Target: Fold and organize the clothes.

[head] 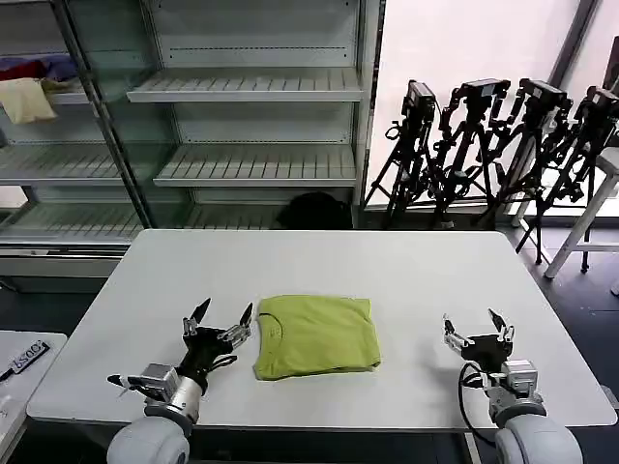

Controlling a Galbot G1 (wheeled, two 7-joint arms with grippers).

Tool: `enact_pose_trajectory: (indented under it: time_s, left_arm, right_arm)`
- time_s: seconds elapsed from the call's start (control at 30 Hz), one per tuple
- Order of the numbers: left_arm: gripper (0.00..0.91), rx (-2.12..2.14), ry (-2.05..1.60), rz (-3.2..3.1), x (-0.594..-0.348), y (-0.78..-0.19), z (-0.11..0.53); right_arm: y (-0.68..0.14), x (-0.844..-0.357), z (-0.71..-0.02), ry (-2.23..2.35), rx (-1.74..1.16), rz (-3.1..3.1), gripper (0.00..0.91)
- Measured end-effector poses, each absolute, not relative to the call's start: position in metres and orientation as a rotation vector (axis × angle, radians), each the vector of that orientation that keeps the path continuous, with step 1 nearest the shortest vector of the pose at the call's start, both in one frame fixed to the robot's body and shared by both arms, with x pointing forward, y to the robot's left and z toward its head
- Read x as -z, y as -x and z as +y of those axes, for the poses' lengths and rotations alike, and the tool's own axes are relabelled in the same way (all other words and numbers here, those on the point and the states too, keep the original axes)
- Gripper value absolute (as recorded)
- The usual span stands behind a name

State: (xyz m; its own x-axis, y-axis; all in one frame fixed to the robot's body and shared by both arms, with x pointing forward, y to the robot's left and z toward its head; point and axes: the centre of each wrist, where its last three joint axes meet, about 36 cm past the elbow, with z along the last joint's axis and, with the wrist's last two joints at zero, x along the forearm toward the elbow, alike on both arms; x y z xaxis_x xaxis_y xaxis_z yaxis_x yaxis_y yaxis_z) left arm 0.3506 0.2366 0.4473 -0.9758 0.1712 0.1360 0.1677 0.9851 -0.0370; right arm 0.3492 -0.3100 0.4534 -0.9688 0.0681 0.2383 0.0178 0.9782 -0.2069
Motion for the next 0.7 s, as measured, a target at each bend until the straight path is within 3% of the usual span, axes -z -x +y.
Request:
enact_pose_trajectory:
  time_s: [0.7]
  left_arm:
    - [0.907,-0.070,0.190,-3.022,-0.429,-0.374,0.277]
  right_arm:
    - [-0.351,-0.448,-0.339,0.009,-0.210,-2.881,0.907]
